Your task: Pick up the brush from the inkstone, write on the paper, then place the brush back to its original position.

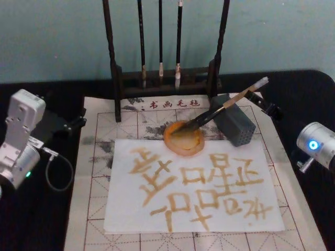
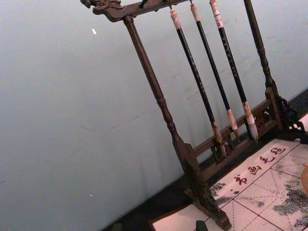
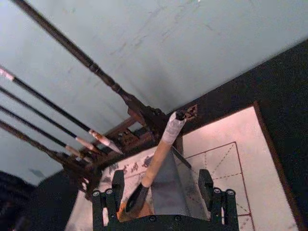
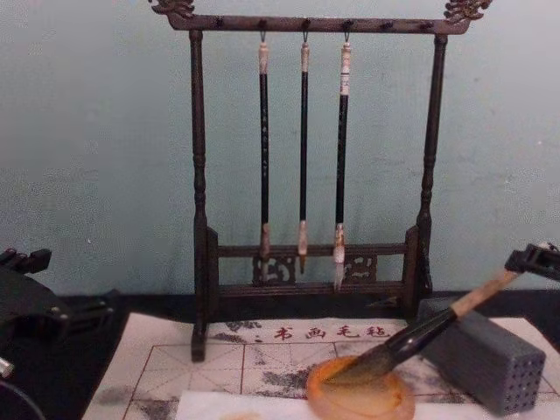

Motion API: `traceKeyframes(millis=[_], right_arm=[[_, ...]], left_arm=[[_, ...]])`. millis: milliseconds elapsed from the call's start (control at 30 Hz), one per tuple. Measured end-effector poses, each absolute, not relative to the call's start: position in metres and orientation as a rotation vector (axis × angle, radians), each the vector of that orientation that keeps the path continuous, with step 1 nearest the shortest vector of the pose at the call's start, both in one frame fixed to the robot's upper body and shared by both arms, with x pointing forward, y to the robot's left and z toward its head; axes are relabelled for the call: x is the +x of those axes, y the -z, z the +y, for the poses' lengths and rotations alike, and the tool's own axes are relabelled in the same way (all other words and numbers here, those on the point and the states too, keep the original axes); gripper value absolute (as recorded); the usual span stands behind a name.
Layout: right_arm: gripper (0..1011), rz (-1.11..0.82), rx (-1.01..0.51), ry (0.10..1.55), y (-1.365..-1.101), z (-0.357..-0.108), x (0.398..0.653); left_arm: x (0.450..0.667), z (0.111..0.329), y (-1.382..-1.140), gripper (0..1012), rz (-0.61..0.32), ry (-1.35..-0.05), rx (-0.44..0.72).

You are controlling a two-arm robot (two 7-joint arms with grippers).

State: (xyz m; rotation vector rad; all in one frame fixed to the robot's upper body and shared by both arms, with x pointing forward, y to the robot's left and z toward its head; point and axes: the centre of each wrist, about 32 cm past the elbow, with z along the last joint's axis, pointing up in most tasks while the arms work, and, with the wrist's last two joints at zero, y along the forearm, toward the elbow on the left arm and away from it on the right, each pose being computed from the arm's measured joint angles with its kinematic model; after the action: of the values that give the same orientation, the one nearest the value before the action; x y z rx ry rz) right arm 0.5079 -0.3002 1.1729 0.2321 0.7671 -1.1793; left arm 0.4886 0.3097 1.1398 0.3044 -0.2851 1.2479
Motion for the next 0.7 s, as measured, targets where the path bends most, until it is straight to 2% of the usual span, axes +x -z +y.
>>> traceKeyframes(millis=[267, 700], right_arm=[[1000, 0.85, 0.303, 1.179, -1.174, -0.291, 0.515], [1000, 0.87, 0.308, 1.183, -1.171, -0.273, 0.525]], left_arm=[[0.489, 0.31, -1.14, 1001, -0.285, -1.248, 0.304], [0.489, 0.31, -1.14, 1001, -0.285, -1.248, 0.304]])
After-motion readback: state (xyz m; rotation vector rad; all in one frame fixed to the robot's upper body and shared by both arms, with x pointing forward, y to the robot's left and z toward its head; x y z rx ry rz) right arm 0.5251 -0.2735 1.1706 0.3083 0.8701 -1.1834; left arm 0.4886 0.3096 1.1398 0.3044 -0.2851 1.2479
